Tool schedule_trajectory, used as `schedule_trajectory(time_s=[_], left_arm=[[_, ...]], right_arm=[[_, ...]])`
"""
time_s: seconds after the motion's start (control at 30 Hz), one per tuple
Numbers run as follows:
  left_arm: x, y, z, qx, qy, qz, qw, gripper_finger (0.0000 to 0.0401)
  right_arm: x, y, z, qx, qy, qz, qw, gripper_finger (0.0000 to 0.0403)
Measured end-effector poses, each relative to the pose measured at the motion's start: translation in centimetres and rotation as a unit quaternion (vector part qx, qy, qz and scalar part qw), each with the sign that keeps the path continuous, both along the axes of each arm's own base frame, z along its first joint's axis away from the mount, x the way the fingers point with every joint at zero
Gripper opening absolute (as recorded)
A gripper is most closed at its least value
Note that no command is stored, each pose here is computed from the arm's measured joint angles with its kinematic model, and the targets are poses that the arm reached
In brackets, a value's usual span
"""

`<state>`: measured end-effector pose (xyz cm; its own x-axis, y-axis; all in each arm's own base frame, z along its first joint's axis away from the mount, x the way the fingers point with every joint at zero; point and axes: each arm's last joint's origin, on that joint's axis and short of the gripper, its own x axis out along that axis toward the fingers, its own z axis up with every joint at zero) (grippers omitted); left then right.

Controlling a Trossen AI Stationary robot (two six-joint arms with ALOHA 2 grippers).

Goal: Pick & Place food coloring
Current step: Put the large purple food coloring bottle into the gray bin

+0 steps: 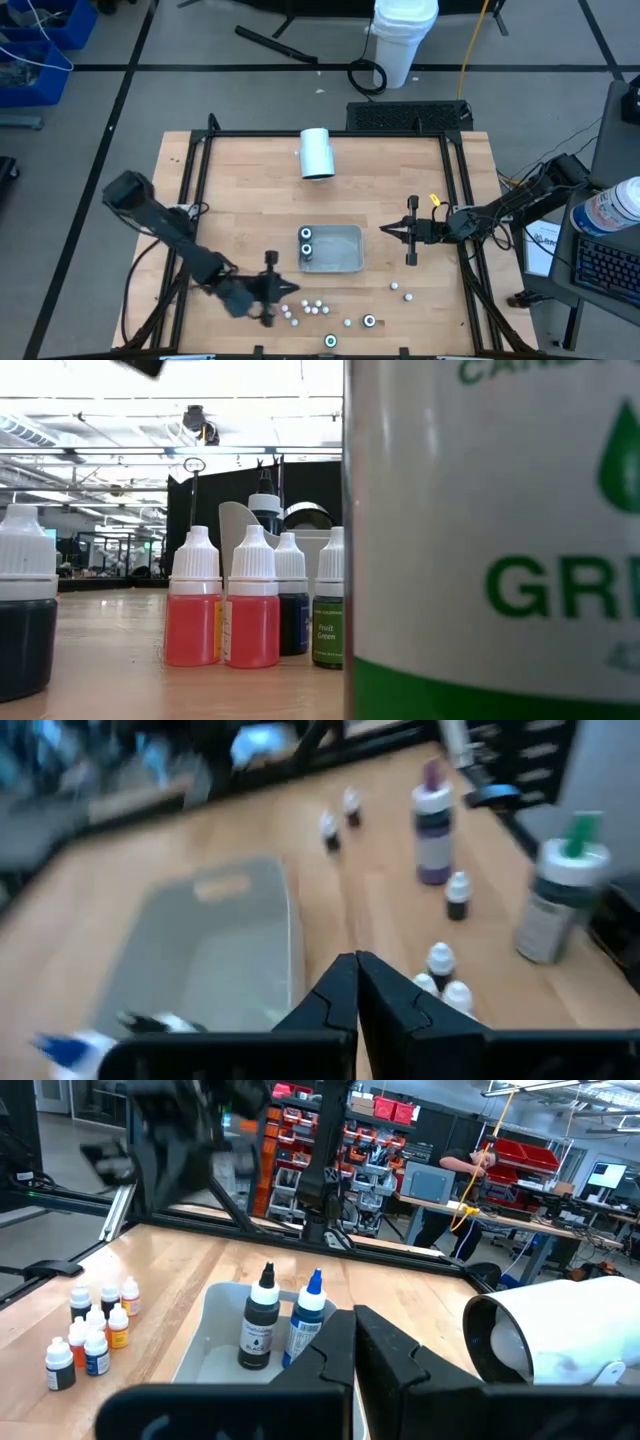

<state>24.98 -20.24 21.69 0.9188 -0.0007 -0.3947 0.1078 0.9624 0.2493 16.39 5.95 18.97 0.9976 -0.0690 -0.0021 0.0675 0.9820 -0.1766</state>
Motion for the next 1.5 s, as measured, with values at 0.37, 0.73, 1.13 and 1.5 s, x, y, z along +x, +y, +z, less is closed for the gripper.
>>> schedule_trajectory(time_s=[0.37,0.73,1.13,1.5], left_arm=[[-6.4,7.6,6.2,-0.002,-0.073,0.082,0.994,0.0009],[-11.1,12.2,-3.2,-0.103,-0.217,-0.009,0.971,0.0004],[-11.4,12.7,-5.1,-0.119,-0.196,0.035,0.973,0.0002],[-11.6,12.4,-3.4,-0.038,-0.256,0.023,0.966,0.0002]], right_arm=[[0.0,0.0,0.0,0.000,0.000,0.001,1.000,0.0000],[0.0,0.0,0.1,0.001,-0.003,0.001,1.000,0.0000],[0.0,0.0,0.0,0.001,-0.002,0.001,1.000,0.0000],[0.0,0.0,-0.3,-0.003,0.013,0.000,1.000,0.0000]])
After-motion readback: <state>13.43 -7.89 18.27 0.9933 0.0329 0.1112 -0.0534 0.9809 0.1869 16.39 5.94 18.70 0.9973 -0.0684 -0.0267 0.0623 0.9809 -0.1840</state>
